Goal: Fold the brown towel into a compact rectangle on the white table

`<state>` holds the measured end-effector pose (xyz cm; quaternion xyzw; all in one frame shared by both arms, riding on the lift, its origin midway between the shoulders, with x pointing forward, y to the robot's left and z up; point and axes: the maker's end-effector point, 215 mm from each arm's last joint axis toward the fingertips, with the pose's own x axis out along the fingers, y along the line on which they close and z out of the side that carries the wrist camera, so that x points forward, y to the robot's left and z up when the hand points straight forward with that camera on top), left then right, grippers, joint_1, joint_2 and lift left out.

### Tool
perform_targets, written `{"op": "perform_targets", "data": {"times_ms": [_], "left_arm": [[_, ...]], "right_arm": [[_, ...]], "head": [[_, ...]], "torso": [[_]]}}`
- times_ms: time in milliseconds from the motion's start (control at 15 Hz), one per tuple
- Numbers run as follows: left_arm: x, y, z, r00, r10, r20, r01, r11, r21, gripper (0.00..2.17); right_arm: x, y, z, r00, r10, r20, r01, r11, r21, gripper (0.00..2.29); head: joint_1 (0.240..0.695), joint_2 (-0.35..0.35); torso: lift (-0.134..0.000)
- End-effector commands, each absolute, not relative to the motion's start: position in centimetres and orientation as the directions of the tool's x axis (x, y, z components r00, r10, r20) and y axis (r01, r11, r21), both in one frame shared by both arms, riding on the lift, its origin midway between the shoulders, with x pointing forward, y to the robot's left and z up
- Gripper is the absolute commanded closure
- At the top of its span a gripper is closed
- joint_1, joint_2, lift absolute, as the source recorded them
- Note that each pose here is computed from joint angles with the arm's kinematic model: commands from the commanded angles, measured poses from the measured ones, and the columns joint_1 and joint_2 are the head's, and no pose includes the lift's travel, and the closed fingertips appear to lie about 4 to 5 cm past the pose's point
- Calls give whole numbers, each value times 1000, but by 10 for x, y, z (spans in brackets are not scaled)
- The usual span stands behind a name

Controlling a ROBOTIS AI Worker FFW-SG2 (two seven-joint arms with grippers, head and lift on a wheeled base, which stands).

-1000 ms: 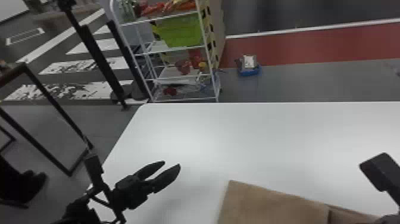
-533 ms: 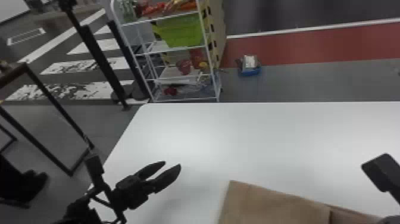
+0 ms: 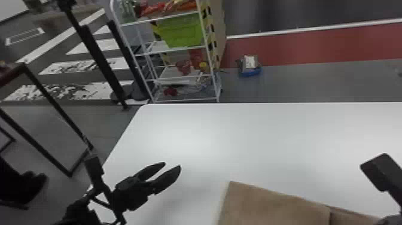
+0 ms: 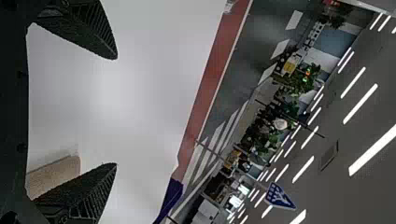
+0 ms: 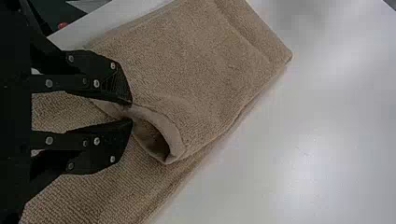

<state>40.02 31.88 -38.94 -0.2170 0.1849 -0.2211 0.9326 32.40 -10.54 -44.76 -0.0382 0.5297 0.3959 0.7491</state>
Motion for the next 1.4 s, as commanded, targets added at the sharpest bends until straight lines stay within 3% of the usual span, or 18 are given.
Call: {"op": "perform_targets", "data": {"times_ms": [0, 467, 933, 1333], "left_arm": [[401, 319, -390, 833, -493, -250, 333, 808, -486, 63], [403, 318, -388, 834, -494, -247, 336, 808, -484, 63], [402, 317, -388, 833, -495, -245, 336, 807, -485, 63], [405, 317, -386, 835, -495, -241, 340, 807, -482, 63]], "right_arm": [[326, -106, -447, 130, 551, -824, -628, 689, 362, 1031], [335, -102, -443, 157, 564, -811, -611, 701, 369, 1028], [339, -80, -411, 185, 640, -746, -637, 656, 404, 1028], [326, -124, -377, 275, 641, -716, -630, 683, 370, 1028]], "head": [[695, 329], [695, 324], [695, 345], [695, 339]], "torso": [[-124], [-124], [-124], [-124]]}}
